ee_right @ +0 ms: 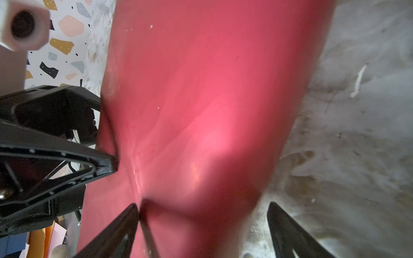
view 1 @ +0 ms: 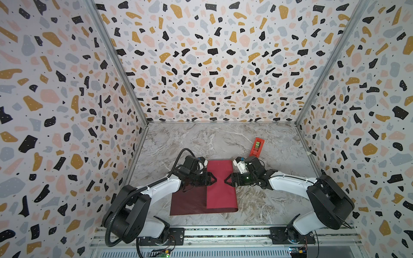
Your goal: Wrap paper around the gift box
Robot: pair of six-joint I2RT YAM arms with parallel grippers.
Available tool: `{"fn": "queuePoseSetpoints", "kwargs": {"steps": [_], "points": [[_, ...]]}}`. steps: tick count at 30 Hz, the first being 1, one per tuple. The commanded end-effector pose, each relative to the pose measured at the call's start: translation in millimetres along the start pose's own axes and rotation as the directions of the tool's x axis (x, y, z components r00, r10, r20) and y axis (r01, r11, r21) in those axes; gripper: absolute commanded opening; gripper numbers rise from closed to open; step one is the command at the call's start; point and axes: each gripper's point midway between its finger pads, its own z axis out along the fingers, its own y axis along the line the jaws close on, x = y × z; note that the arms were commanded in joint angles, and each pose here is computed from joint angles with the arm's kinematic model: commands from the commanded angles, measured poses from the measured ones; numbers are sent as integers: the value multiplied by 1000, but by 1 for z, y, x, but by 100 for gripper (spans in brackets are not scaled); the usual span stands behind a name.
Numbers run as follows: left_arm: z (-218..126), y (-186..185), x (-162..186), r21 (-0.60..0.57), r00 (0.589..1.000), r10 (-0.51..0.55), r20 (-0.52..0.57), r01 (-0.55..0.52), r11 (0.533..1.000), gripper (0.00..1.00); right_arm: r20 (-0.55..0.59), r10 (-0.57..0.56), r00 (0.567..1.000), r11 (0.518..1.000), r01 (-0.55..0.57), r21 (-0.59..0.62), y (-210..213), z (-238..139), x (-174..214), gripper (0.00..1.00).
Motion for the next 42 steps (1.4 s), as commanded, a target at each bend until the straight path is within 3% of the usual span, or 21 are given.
{"fn": "queuePoseSetpoints", "kwargs": {"steps": [1, 7, 16, 21, 37, 42], "points": [[2, -4, 1, 29, 1000, -19, -12, 20, 999, 69, -49, 7, 999, 999, -5, 46, -13, 5, 14, 89], [6, 7, 10, -9, 999, -24, -41, 24, 1000, 65, -51, 0, 999, 999, 2, 45, -13, 5, 13, 89], [9, 29, 38, -66, 993, -55, -102, 48, 997, 43, -49, -20, 999, 999, 22, 37, -8, 4, 3, 90], [13, 38, 48, -83, 990, -82, -114, 73, 994, 36, -48, -35, 998, 999, 37, 40, -6, 2, -5, 90], [12, 56, 56, -153, 990, -114, -87, 100, 983, 29, -10, -34, 999, 998, 34, 47, -11, -33, -27, 92], [11, 57, 56, -157, 990, -118, -76, 105, 982, 28, 4, -9, 1000, 1000, 9, 8, -2, -36, -23, 85]]}}
